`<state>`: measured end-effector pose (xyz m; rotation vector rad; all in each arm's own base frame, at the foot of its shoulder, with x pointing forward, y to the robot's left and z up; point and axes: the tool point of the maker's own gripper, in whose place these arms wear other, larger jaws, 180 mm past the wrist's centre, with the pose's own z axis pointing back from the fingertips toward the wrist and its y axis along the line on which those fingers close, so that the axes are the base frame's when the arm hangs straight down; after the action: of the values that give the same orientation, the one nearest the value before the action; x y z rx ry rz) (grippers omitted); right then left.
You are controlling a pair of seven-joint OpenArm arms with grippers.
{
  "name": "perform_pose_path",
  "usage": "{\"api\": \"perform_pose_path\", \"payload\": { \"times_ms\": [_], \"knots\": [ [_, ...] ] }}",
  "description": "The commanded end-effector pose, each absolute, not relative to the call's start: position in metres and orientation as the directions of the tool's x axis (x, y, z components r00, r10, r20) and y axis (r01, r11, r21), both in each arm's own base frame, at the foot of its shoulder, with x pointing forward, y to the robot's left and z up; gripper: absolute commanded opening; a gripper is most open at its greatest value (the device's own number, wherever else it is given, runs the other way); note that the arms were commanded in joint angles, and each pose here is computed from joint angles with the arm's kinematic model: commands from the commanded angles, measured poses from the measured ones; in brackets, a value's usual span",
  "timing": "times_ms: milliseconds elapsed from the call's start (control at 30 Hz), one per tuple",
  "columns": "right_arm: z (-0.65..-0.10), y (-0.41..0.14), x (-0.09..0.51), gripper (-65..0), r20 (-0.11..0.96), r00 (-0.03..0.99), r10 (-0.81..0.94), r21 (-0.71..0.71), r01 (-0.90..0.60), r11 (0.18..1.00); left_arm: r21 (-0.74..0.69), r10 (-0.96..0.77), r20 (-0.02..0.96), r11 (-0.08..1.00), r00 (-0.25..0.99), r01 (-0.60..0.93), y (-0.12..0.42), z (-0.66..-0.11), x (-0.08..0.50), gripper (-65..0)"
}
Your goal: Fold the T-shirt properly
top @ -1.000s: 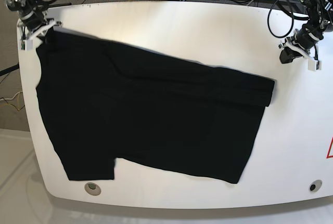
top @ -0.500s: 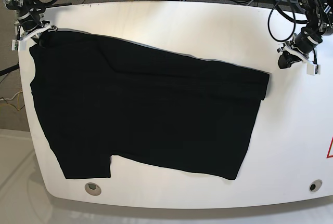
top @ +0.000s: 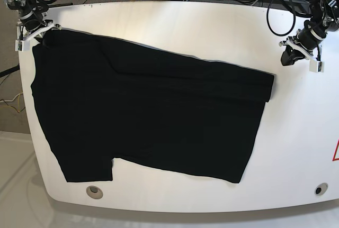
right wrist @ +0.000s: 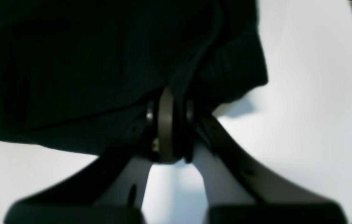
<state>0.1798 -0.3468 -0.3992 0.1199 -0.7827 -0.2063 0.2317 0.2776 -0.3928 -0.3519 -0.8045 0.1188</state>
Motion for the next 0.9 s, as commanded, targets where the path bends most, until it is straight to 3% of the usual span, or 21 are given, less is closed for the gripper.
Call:
{"api": "perform_pose_path", "payload": {
  "times_ms": [0,133,200,467,600,733,867],
  "knots": [
    [-0.384,-0.355,0.188,-65.0,0.724,0.660,-0.201,0.160,0.122,0.979,-0.350,0.240,0.706,0.936,0.667,0.034,0.283,-0.384,0.236,-65.0],
    [-0.383,-0.357,0.187,-65.0,0.726,0.657,-0.203,0.158,0.128,0.979,-0.357,0.252,0.703,0.934,0.665,0.024,0.285,-0.385,0.237,-63.9],
    [-0.382,-0.357,0.186,-65.0,0.728,0.652,-0.214,0.168,0.133,0.977,-0.358,0.259,0.694,0.933,0.671,0.011,0.288,-0.387,0.236,-56.6],
    [-0.382,-0.358,0.186,-65.0,0.727,0.652,-0.215,0.167,0.136,0.977,-0.370,0.259,0.667,0.929,0.699,0.009,0.284,-0.392,0.230,-37.3],
    [-0.381,-0.356,0.189,-65.0,0.734,0.641,-0.224,0.180,0.134,0.974,-0.361,0.245,0.672,0.932,0.699,0.019,0.281,-0.389,0.227,-40.7],
    [-0.380,-0.356,0.189,-65.0,0.735,0.641,-0.224,0.181,0.133,0.974,-0.347,0.217,0.679,0.937,0.701,0.045,0.273,-0.384,0.225,-61.2],
    [-0.379,-0.355,0.190,-65.0,0.736,0.638,-0.225,0.185,0.130,0.974,-0.334,0.183,0.669,0.940,0.720,0.072,0.264,-0.385,0.220,-65.0]
  ]
}}
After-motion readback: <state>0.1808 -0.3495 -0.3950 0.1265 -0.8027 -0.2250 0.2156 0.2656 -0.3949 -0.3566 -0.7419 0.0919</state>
